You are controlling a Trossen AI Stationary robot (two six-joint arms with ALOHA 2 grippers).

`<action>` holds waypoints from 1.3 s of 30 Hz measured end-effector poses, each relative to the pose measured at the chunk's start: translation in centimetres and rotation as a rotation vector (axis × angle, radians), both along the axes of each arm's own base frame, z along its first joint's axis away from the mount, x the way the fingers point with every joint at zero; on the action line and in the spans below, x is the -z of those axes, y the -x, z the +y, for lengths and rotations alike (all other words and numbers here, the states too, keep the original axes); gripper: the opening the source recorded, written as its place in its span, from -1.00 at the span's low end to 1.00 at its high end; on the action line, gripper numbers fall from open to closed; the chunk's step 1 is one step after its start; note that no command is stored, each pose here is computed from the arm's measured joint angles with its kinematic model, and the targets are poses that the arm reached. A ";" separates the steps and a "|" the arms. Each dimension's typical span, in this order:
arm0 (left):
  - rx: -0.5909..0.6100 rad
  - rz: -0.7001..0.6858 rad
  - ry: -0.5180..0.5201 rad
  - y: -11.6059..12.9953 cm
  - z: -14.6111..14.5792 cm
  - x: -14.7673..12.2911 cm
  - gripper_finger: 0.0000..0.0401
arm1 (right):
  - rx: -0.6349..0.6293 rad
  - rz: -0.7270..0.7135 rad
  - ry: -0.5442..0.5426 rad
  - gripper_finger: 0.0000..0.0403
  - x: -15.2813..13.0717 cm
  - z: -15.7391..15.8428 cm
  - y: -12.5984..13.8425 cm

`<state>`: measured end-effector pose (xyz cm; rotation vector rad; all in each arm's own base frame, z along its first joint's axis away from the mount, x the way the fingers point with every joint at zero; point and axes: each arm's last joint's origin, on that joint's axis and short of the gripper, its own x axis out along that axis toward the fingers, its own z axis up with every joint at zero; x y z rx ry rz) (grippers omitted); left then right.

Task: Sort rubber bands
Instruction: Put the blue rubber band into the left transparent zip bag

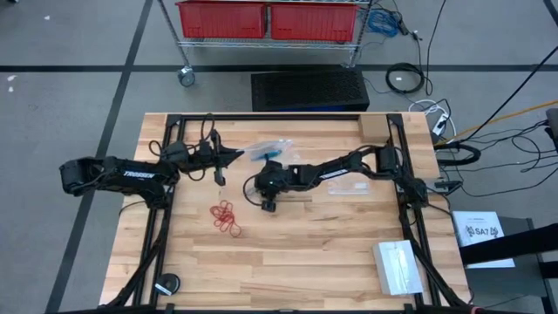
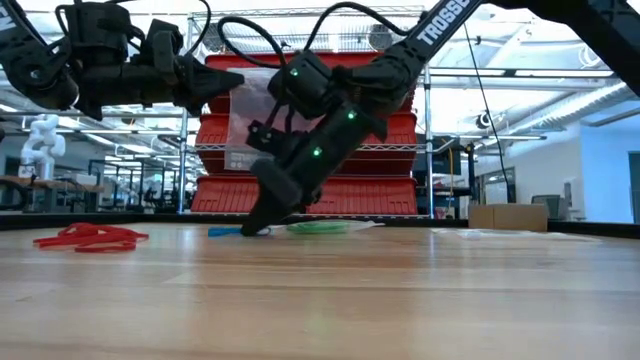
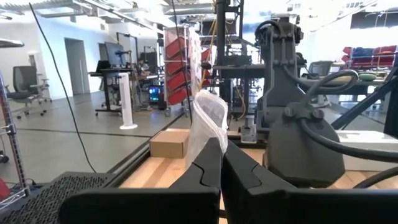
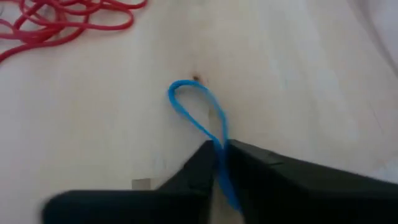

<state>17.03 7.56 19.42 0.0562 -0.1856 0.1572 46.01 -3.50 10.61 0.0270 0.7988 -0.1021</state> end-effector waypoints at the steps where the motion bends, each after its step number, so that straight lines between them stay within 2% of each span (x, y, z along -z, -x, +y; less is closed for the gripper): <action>1: 0.001 0.001 0.000 0.0 0.0 0.0 -1.00 | -0.007 0.011 -0.002 -0.92 -0.1 0.3 -0.1; 7: 0.002 0.002 0.001 0.0 0.0 0.0 -1.00 | -0.088 0.113 0.016 -0.99 -3.0 2.8 -0.5; 10: 0.002 0.001 0.001 0.0 0.0 0.0 -1.00 | -0.136 0.061 0.036 -0.99 -7.2 4.3 -0.7; 16: 0.003 0.004 0.002 0.0 0.0 0.0 -1.00 | -0.125 -0.025 0.176 -1.00 -15.0 6.1 0.0; 19: 0.008 0.010 0.004 0.0 0.0 0.1 -1.00 | -0.064 -0.109 0.293 -1.00 -20.0 6.5 0.9; 22: 0.008 0.011 0.004 0.0 0.0 0.1 -1.00 | 0.030 -0.116 0.418 -1.00 -23.2 6.0 1.8; 24: 0.011 0.011 0.004 0.0 0.0 0.1 -1.00 | 0.087 -0.097 0.482 -1.00 -24.3 5.2 2.2; 28: 0.011 0.011 0.004 0.0 -0.1 0.1 -1.00 | 0.136 -0.083 0.510 -1.00 -25.7 3.3 2.7; 33: 0.012 0.019 0.007 -0.1 0.0 0.2 -1.00 | 0.171 0.025 0.507 -1.00 -24.4 0.8 3.0; 39: 0.012 0.025 0.004 -0.1 0.0 0.2 -1.00 | 0.174 0.033 0.457 -1.00 -24.0 -0.1 2.9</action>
